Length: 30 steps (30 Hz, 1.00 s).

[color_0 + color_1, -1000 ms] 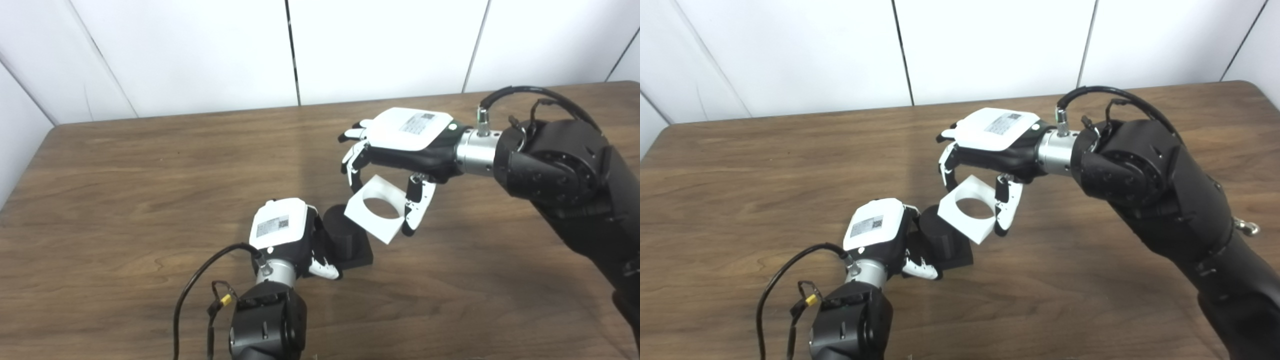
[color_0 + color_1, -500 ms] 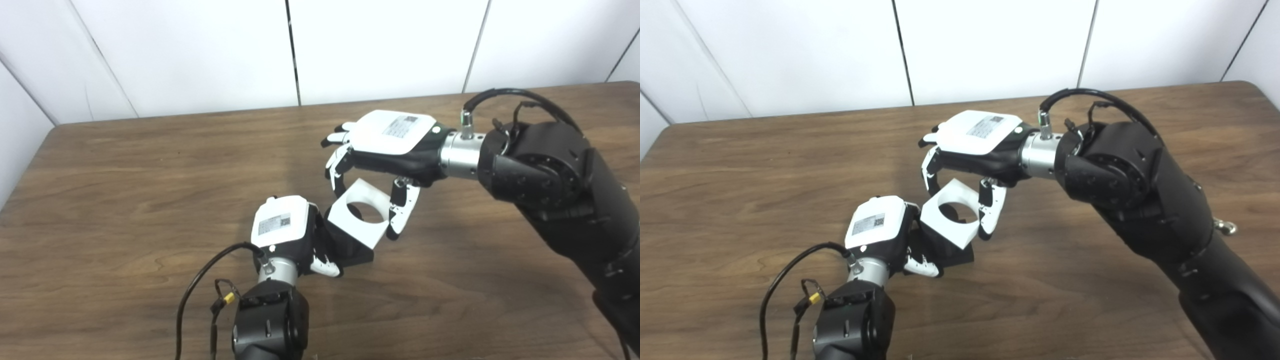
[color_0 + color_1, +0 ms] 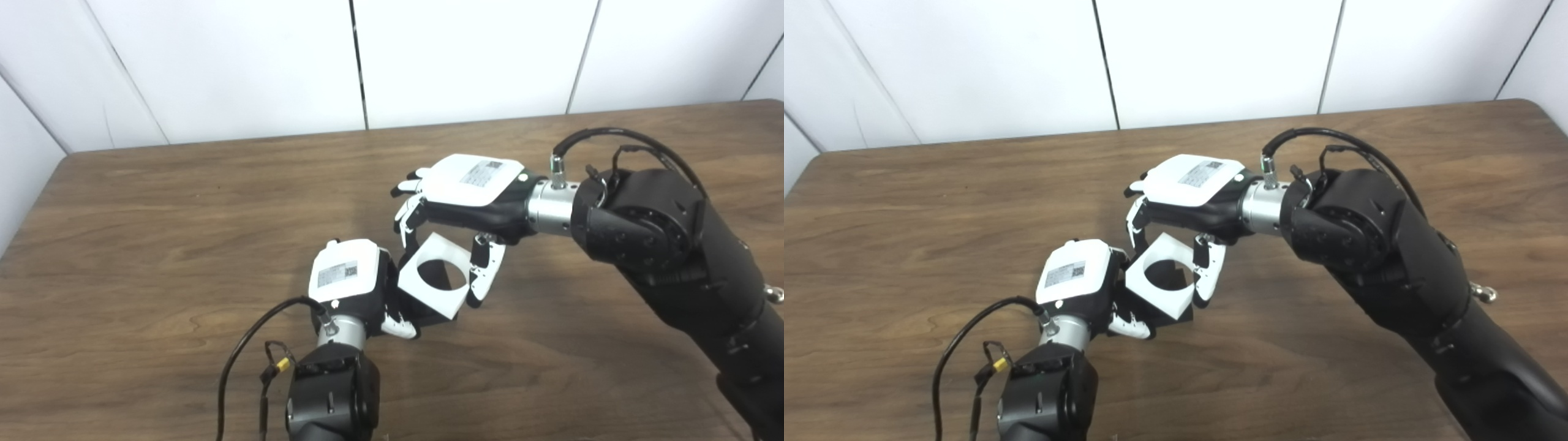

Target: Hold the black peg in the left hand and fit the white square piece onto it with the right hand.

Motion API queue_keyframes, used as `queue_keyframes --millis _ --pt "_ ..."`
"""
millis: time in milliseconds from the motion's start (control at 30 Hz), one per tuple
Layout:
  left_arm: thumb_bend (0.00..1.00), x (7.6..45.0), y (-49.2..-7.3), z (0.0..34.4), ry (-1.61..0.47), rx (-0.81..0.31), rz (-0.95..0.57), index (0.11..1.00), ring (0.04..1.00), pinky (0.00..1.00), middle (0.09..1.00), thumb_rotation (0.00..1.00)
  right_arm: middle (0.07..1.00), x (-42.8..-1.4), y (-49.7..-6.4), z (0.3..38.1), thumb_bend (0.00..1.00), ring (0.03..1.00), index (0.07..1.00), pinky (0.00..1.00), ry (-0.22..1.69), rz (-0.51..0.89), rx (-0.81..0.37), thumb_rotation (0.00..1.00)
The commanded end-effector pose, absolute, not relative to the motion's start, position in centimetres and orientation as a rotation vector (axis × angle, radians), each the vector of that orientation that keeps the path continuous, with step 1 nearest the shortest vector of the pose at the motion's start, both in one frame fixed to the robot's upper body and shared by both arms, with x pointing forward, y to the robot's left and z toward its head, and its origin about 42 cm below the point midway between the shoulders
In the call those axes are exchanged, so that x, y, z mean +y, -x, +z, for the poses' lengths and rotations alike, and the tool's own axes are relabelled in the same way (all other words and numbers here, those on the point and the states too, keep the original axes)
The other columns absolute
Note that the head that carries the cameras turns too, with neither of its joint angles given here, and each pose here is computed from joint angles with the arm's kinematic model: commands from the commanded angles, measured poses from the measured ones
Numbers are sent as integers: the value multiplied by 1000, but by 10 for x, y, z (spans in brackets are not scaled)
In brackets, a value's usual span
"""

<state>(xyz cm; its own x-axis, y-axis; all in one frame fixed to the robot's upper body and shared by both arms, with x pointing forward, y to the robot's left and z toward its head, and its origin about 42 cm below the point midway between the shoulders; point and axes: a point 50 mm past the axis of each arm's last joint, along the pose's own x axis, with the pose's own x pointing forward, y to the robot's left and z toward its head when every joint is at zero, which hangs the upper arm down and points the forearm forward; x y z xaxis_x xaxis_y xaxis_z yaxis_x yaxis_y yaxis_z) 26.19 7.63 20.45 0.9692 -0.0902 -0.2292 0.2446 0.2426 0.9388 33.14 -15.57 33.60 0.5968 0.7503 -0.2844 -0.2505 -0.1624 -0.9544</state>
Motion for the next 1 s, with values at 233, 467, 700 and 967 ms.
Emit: queue_keyframes --millis 233,467,700,967 --pt "525 1 -244 199 -1171 241 -422 483 873 1000 769 64 807 -145 -336 346 526 966 481 1000 1500 878 -581 138" --pt "525 0 -242 201 -1163 225 -417 483 875 996 773 65 811 -142 -338 346 526 973 481 1000 1508 886 -590 137" --pt "524 -1 -241 203 -1168 227 -432 484 879 1000 783 66 809 -138 -341 345 526 974 482 1000 1507 884 -591 138" --pt "524 -4 -241 203 -1171 216 -434 484 880 1000 770 63 800 -134 -348 343 526 966 482 1000 1500 881 -588 138"
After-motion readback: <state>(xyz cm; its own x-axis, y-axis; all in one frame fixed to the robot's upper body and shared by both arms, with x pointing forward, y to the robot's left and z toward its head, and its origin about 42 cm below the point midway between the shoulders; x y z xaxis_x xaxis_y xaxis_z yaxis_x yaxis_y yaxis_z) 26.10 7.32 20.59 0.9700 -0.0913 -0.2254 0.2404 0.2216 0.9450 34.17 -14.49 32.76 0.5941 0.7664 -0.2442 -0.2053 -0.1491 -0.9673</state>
